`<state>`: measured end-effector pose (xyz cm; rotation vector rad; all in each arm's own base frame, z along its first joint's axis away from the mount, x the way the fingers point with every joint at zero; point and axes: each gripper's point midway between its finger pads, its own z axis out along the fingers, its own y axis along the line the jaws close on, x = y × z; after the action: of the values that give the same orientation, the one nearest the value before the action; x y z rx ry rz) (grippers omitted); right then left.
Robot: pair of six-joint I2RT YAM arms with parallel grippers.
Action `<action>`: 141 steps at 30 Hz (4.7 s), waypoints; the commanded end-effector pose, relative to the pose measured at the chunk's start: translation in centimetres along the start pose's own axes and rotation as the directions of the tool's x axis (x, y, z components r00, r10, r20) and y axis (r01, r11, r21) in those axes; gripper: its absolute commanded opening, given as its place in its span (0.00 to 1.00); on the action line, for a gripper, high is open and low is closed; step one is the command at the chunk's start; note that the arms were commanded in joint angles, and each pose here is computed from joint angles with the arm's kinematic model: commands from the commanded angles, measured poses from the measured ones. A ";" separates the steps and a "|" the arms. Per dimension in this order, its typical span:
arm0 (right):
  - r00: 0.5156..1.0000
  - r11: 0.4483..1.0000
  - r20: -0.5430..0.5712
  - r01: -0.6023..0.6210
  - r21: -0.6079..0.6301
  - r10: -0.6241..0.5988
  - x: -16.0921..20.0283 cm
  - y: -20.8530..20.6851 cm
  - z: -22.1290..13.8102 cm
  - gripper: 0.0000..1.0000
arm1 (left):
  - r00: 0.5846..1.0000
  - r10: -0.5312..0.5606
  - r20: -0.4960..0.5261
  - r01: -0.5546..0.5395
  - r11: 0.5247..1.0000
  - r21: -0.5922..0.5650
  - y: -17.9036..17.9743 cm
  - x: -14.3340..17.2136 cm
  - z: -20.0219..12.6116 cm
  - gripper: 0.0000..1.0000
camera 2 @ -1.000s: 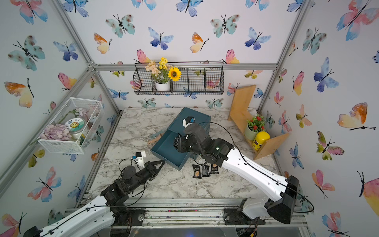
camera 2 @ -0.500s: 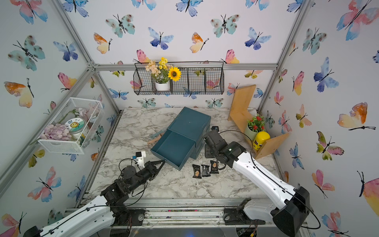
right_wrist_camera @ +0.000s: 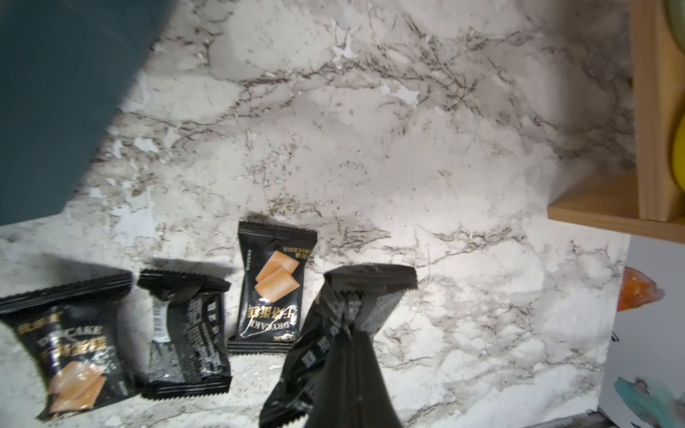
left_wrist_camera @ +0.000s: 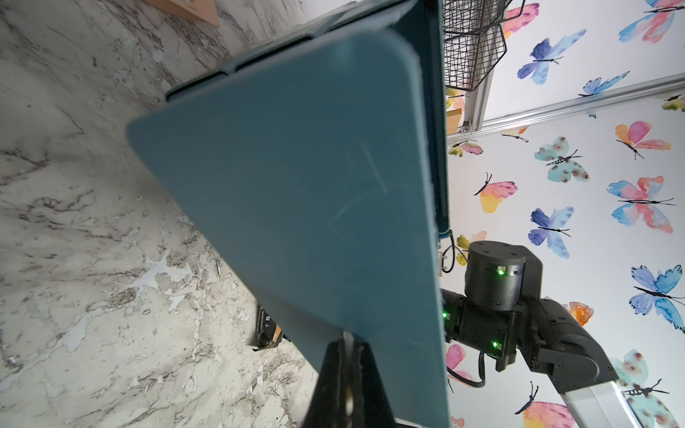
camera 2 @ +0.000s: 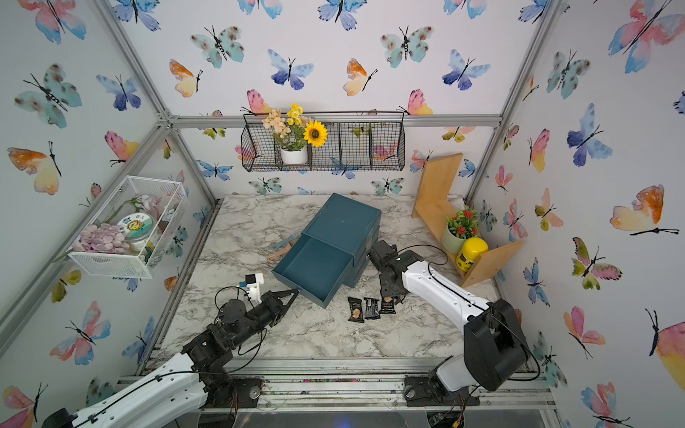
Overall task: Take the cookies out of the drawer
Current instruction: Place the cookie at the center of the board, then close the drawer in the storage box.
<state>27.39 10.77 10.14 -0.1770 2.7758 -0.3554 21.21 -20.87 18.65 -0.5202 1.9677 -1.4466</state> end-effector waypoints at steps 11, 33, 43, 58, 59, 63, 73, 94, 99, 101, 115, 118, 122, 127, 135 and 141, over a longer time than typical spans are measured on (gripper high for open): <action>0.980 0.994 -0.167 0.108 0.017 -0.104 2.3 1.2 4.4 0.03 | 0.999 0.003 0.048 -0.005 0.999 0.037 -1.6 -1.1 -0.3 0.00; 0.997 0.984 0.034 -0.061 -0.167 0.068 -0.1 2.2 0.1 0.23 | 0.999 0.009 0.041 -0.010 0.999 0.037 -1.6 -1.0 0.2 0.00; 0.983 0.941 -0.050 -0.185 -0.284 0.178 2.7 4.0 3.7 0.16 | 0.999 0.019 0.041 -0.020 0.999 0.040 -2.1 -1.1 0.2 0.00; 0.968 0.899 0.051 -0.208 -0.386 0.246 -0.1 3.4 0.5 0.21 | 0.999 0.019 0.042 -0.021 0.999 0.038 -2.2 -1.2 0.4 0.00; 0.958 0.886 0.106 -0.202 -0.416 0.268 -1.2 3.1 -1.1 0.22 | 0.999 0.019 0.042 -0.021 0.999 0.039 -2.2 -1.2 0.5 0.00; 0.861 0.830 0.337 -0.157 -0.535 0.380 -5.1 1.5 -7.8 0.24 | 0.999 0.023 0.042 -0.025 0.999 0.043 -2.4 -1.2 0.8 0.00; 0.681 0.551 0.581 0.302 -0.778 0.447 -11.9 5.9 -21.9 0.25 | 0.998 0.048 0.036 -0.049 0.998 0.041 -2.9 -1.2 1.7 0.00; 0.886 0.707 0.418 0.165 -0.688 0.200 -13.8 10.7 -12.5 0.21 | 0.992 0.098 0.082 -0.107 0.988 0.110 -7.0 -2.8 4.9 0.00; 0.894 0.727 0.406 0.150 -0.670 0.190 -13.7 10.7 -11.8 0.21 | 0.992 0.101 0.081 -0.109 0.988 0.109 -7.0 -2.9 6.6 0.00; 0.899 0.736 0.398 0.144 -0.662 0.181 -13.7 10.8 -11.5 0.21 | 0.991 0.102 0.083 -0.110 0.989 0.097 -6.6 -2.9 7.3 0.00; 0.910 0.763 0.386 0.141 -0.631 0.152 -13.5 11.4 -10.7 0.21 | 0.986 0.115 0.124 -0.118 0.993 0.021 -4.9 -4.0 10.2 0.01; 0.912 0.766 0.384 0.140 -0.628 0.148 -13.4 11.5 -10.5 0.21 | 0.987 0.109 0.119 -0.112 0.994 0.013 -4.6 -4.0 10.8 0.02; 0.913 0.771 0.381 0.140 -0.621 0.142 -13.4 11.7 -10.4 0.21 | 0.990 0.088 0.113 -0.092 0.995 0.029 -4.3 -4.1 11.4 0.02; 0.914 0.780 0.383 0.140 -0.610 0.136 -13.4 11.6 -10.4 0.21 | 0.992 0.072 0.104 -0.077 0.996 0.041 -3.9 -4.1 12.4 0.02; 0.915 0.791 0.381 0.134 -0.597 0.132 -13.1 11.5 -10.1 0.21 | 0.990 0.077 0.117 -0.081 0.996 0.028 -3.6 -4.7 12.8 0.14; 0.915 0.795 0.382 0.133 -0.592 0.131 -13.2 11.5 -10.2 0.21 | 0.991 0.072 0.113 -0.076 0.997 0.025 -3.3 -4.9 13.0 0.21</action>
<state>36.37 27.48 24.43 -0.3544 2.2136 0.6549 32.93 -27.85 20.28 -0.5077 1.8662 -1.3697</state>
